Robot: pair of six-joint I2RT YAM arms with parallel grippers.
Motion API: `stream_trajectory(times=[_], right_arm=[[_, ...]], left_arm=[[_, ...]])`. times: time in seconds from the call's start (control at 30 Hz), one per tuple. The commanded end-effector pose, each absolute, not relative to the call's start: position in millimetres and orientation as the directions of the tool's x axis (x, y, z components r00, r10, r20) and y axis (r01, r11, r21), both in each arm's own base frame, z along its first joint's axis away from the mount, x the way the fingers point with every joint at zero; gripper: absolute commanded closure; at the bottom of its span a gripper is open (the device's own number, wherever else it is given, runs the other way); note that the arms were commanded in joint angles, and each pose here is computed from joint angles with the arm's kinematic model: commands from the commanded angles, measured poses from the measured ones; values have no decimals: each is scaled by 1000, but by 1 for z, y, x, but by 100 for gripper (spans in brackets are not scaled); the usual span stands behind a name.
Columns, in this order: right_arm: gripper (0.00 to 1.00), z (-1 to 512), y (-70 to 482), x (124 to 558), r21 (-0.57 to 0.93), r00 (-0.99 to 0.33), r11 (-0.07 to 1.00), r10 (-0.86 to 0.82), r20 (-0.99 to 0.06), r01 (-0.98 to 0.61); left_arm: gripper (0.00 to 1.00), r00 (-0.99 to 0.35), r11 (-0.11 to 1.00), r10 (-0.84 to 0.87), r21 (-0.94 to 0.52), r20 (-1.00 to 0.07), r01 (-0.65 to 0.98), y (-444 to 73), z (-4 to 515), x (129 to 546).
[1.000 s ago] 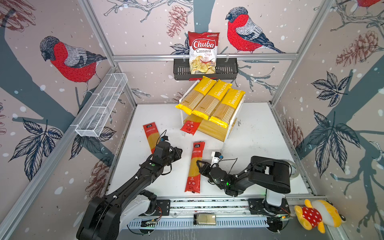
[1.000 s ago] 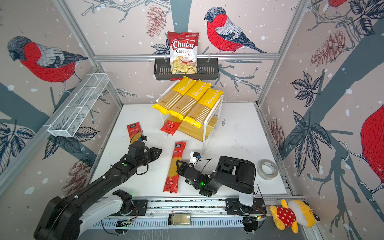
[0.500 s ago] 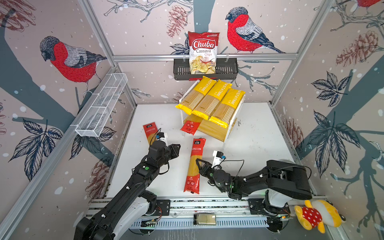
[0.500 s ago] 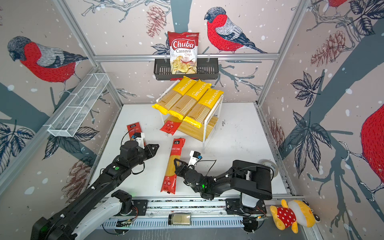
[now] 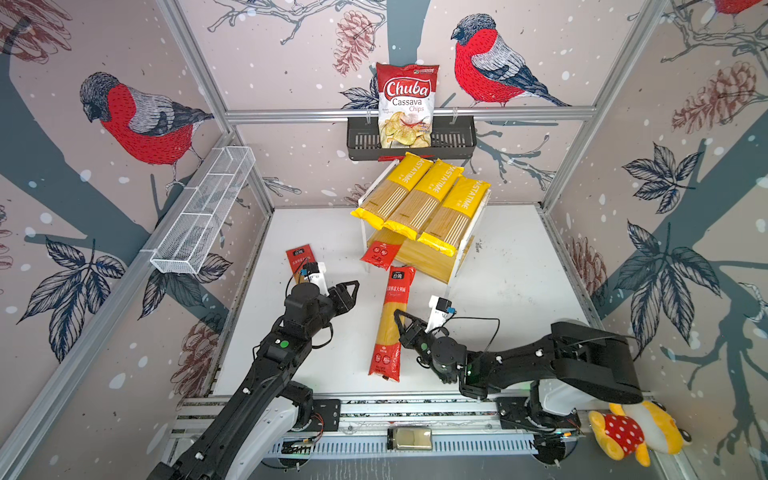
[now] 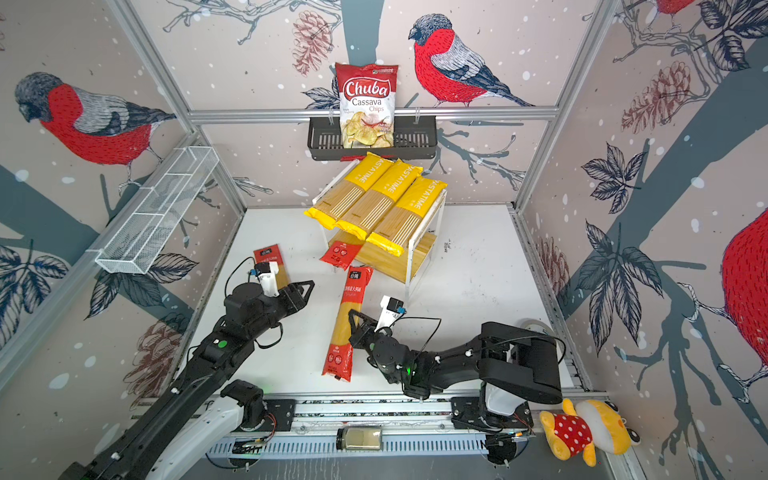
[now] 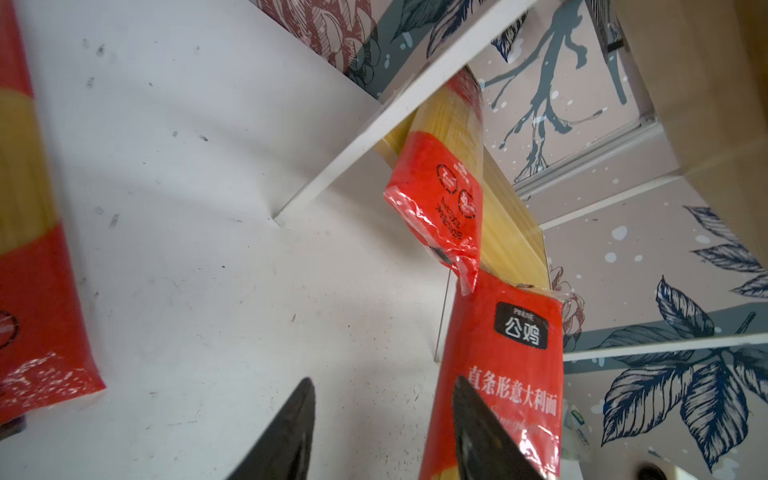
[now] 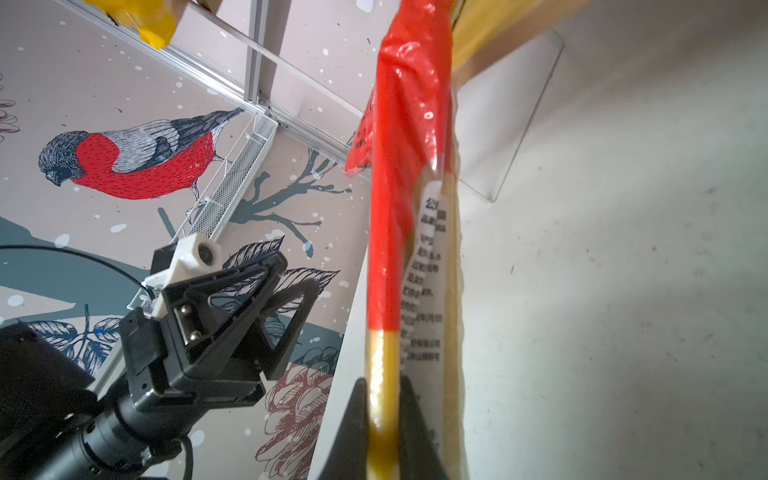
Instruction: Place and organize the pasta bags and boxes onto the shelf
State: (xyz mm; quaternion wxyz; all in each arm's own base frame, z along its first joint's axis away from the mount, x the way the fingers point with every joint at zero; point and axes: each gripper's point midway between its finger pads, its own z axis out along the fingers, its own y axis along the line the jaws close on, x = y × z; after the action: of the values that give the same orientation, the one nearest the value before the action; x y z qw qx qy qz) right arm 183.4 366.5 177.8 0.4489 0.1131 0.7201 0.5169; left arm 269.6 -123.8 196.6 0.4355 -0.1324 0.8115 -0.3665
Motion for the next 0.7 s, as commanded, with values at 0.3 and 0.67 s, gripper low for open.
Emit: stream_trajectory(times=[0.3,0.67], right_arm=[[100,284,330,223,887,-392,238,830,-398,-397],[100,298,318,256,914,-311,137,912,-267,-383]], left_arm=[[27,-583,304,-690,-903,-429,305,-139,238,250],[17,-616,187,-706,-931,-350,314,-176,218,214]])
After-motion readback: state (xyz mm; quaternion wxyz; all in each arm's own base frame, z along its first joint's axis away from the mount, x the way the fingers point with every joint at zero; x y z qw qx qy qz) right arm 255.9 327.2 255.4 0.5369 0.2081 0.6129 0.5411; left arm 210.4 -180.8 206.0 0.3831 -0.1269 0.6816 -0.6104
